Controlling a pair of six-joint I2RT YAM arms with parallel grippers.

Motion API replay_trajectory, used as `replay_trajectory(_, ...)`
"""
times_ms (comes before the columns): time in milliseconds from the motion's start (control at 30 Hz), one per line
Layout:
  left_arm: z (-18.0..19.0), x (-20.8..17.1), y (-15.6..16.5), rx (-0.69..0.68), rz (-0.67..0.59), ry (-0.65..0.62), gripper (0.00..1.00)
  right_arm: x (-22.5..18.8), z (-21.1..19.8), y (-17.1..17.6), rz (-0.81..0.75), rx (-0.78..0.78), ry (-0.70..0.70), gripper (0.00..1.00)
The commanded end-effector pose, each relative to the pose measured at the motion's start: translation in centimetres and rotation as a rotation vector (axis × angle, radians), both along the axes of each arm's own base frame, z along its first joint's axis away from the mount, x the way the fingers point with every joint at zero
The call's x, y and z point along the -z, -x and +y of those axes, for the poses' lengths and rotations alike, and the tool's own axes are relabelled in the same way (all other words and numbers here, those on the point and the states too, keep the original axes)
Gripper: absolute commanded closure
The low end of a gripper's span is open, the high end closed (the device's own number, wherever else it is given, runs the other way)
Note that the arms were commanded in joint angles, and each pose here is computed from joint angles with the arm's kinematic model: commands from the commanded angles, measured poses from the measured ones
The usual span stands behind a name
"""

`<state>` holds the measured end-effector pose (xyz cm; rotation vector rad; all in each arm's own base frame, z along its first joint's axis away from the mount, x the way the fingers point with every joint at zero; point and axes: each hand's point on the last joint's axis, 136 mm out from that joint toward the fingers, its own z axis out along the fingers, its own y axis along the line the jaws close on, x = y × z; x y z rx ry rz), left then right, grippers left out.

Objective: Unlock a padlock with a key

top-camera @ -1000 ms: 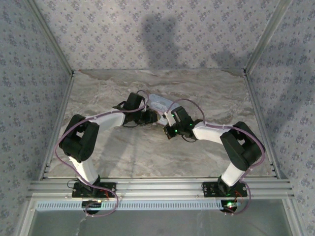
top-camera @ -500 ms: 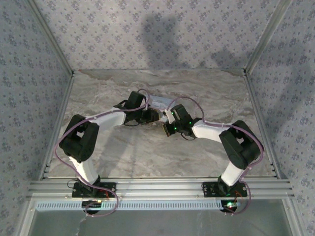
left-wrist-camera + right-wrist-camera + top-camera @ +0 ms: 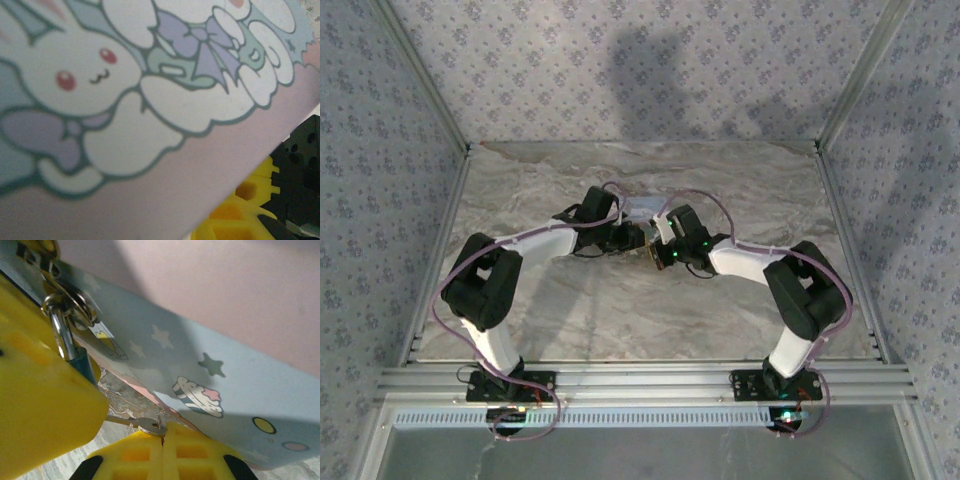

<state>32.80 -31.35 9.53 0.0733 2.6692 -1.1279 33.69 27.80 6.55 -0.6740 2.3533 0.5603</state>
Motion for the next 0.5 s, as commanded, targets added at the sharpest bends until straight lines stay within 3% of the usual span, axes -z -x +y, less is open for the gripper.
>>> replay_trajectory(0,-1.3,-2.7,-0.3,0.029,-0.049,0.062,0.79,0.0,-0.3,-0.1,-0.022,-0.012,0.034,1.00)
replay_trajectory(467,-1.5,-2.6,-0.5,0.015,-0.046,0.067,0.79,-0.2,1.0,0.5,-0.005,0.015,-0.086,1.00)
